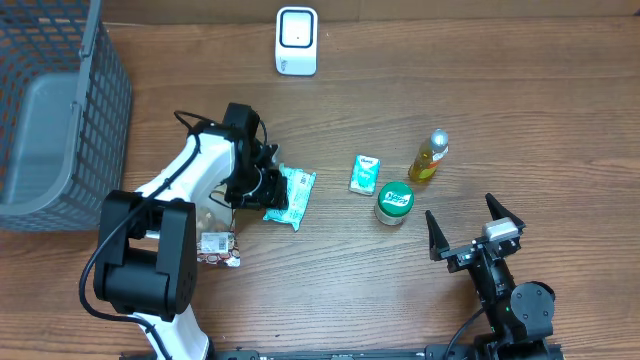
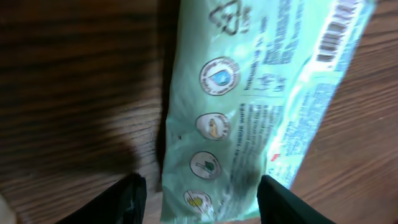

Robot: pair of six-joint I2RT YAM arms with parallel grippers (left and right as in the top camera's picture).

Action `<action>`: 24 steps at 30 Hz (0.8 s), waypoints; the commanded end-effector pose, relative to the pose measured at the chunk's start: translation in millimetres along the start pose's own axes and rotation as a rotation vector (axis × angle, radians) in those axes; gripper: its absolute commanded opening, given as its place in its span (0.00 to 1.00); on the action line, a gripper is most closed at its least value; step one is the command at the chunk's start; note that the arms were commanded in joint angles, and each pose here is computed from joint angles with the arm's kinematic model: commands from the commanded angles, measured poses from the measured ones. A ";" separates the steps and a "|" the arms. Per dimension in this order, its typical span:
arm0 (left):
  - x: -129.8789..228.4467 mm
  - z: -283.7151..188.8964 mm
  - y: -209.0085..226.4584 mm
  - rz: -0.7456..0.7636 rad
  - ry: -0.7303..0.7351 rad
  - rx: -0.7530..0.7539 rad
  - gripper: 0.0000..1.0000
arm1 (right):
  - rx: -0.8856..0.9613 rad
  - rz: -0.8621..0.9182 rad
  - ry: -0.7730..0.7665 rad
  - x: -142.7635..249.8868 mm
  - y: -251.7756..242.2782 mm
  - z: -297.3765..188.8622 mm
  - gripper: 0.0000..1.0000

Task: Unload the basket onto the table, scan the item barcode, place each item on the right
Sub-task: 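Lift the wipes packet and rotate it with the left gripper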

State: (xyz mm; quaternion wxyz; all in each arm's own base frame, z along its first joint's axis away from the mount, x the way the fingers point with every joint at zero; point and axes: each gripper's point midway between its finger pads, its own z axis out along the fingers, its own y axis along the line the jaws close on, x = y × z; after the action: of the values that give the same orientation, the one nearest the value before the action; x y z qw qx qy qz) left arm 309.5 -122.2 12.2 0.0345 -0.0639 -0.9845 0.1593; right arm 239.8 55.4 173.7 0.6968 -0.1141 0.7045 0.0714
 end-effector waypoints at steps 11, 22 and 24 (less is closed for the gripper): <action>5.1 15.5 0.3 -0.076 -0.012 0.016 0.57 | 0.010 0.002 -0.002 2.4 -1.7 0.0 1.00; 5.8 16.1 0.9 -0.075 -0.010 0.011 0.47 | 0.010 0.002 -0.002 2.4 -1.7 0.0 1.00; 6.7 16.7 1.1 -0.076 -0.008 0.012 0.35 | 0.010 0.002 -0.002 2.4 -1.7 0.0 1.00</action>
State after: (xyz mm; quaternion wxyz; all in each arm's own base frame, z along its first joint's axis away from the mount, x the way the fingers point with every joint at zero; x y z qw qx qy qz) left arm 311.7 -128.7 5.3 0.0218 -0.0260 -0.9832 0.1795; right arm 239.9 55.4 173.9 0.6971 -0.1141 0.7042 0.0711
